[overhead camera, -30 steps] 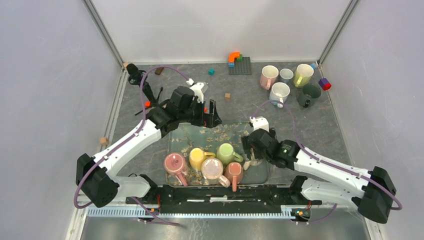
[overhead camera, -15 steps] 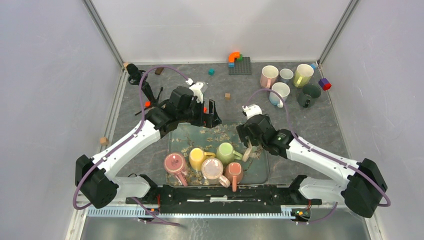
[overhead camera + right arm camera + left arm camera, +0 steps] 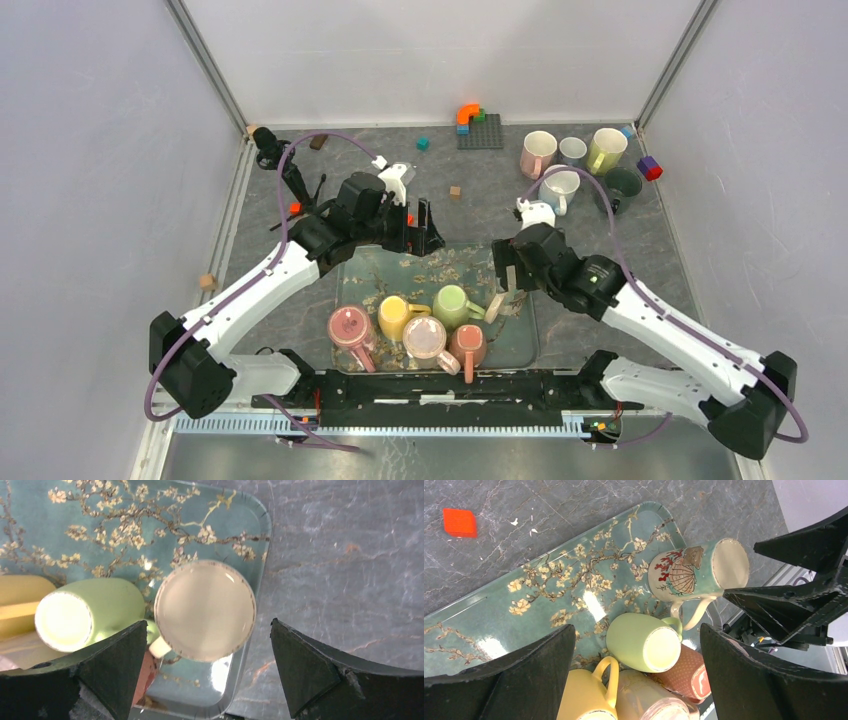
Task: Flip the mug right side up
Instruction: Turn over the cup on the tray.
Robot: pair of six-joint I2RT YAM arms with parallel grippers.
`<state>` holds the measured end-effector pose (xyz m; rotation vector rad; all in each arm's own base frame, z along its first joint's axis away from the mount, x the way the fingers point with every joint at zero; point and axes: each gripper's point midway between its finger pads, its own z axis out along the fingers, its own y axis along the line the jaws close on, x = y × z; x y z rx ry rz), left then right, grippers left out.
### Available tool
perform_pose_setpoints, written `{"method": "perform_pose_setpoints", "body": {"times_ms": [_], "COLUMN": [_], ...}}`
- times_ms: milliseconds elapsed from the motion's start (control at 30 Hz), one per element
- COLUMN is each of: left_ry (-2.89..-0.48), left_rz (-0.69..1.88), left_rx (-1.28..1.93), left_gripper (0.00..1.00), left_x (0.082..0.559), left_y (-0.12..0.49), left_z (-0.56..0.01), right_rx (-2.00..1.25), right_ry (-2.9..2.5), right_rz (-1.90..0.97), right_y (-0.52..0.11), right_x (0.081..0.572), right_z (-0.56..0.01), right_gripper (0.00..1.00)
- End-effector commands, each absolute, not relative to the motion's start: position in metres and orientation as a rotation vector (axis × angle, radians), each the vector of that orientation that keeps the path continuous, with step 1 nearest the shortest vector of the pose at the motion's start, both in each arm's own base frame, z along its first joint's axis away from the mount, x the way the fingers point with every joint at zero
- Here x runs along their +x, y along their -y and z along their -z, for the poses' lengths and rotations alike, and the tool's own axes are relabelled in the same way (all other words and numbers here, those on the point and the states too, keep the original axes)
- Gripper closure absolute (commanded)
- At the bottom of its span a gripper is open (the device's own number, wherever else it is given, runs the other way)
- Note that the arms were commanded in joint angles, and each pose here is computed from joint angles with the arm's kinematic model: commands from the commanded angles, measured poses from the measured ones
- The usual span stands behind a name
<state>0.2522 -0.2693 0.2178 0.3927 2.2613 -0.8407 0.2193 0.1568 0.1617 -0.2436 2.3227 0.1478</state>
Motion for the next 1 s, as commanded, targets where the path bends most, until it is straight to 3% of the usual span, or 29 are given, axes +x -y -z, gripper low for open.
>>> {"method": "perform_pose_setpoints", "body": {"times_ms": [0, 200, 467, 767, 967], "left_ry": [-2.18, -2.177, -2.192, -2.201, -2.202], "left_rz": [0.876, 0.871, 0.87, 0.856, 0.859], "left_rx": [0.443, 0.446, 0.436, 0.435, 0.432], "left_gripper": [0.0, 0.0, 0.0, 0.0, 0.0], "left_x": [0.254, 0.256, 0.256, 0.256, 0.256], "left_y": [0.273, 0.273, 0.273, 0.271, 0.271], "left_z": [-0.234, -0.235, -0.23, -0.226, -0.226], "right_rx": [-0.141, -0.12, -0.074, 0.118, 0.211], "right_ry": [-2.386, -2.427, -2.448, -2.377, -2.351], "right_rz": [-0.257, -0.285, -0.547, -0.583, -0.542], "right_y": [-0.153, -0.144, -0.179, -0.187, -0.187], "right_x": [0.195, 0.176, 0.162, 0.179, 0.193], "right_z": [-0.17, -0.165, -0.132, -0.115, -0.104], "right_gripper": [0.02, 0.02, 0.02, 0.03, 0.09]}}
